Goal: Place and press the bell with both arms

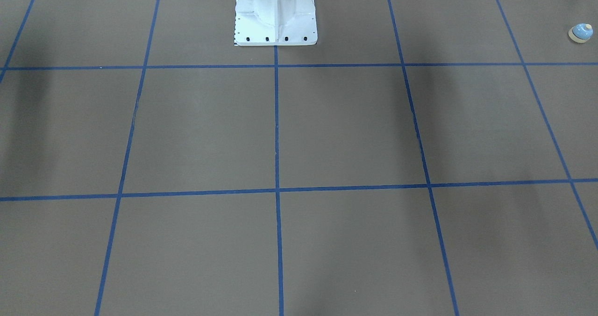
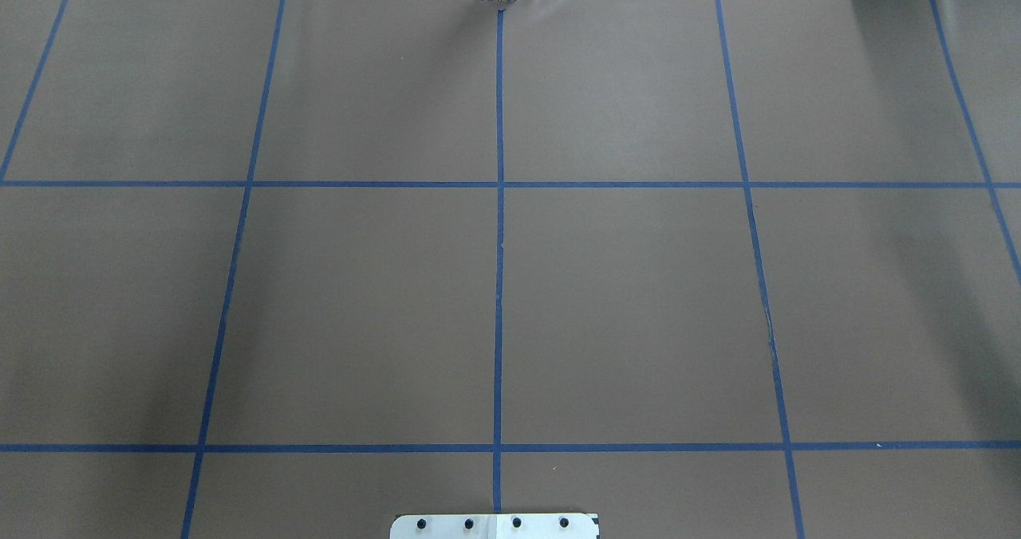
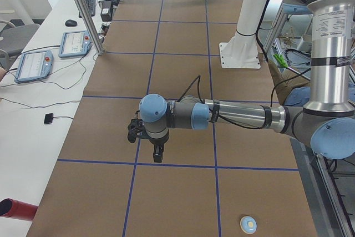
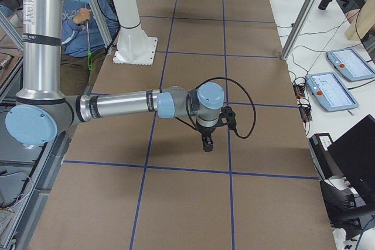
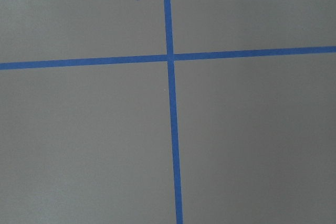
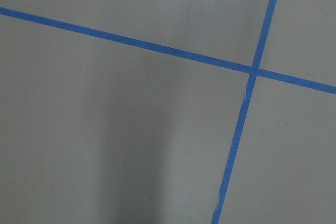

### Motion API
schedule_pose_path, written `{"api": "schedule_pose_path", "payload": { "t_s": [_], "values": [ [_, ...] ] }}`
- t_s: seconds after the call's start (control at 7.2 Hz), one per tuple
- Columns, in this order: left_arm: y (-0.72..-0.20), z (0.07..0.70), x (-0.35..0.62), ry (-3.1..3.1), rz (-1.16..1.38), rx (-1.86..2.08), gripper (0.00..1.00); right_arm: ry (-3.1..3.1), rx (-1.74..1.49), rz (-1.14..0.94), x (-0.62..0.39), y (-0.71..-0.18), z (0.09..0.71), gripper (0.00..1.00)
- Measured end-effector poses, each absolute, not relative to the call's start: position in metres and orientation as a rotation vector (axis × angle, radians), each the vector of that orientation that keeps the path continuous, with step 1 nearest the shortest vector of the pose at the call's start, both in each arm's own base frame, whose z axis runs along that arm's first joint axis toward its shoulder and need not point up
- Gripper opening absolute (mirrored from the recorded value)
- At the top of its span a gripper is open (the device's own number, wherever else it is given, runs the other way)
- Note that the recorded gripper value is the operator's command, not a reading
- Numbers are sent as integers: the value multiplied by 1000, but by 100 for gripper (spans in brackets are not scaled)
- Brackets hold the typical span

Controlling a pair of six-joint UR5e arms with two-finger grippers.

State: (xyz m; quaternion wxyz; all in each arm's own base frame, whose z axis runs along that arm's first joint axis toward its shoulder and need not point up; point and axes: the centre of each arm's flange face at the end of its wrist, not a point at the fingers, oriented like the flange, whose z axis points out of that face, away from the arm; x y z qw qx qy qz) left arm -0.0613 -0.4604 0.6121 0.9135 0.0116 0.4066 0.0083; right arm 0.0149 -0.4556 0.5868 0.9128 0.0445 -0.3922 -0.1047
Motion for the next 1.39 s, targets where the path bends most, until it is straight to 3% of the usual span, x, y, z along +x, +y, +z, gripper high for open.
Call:
{"api": "schedule_pose_path", "payload": {
  "t_s": [1.39],
  "values": [
    [-420,599,-69,873,20,62,100,-821,87,-205,21,-444,592,100]
  ]
}}
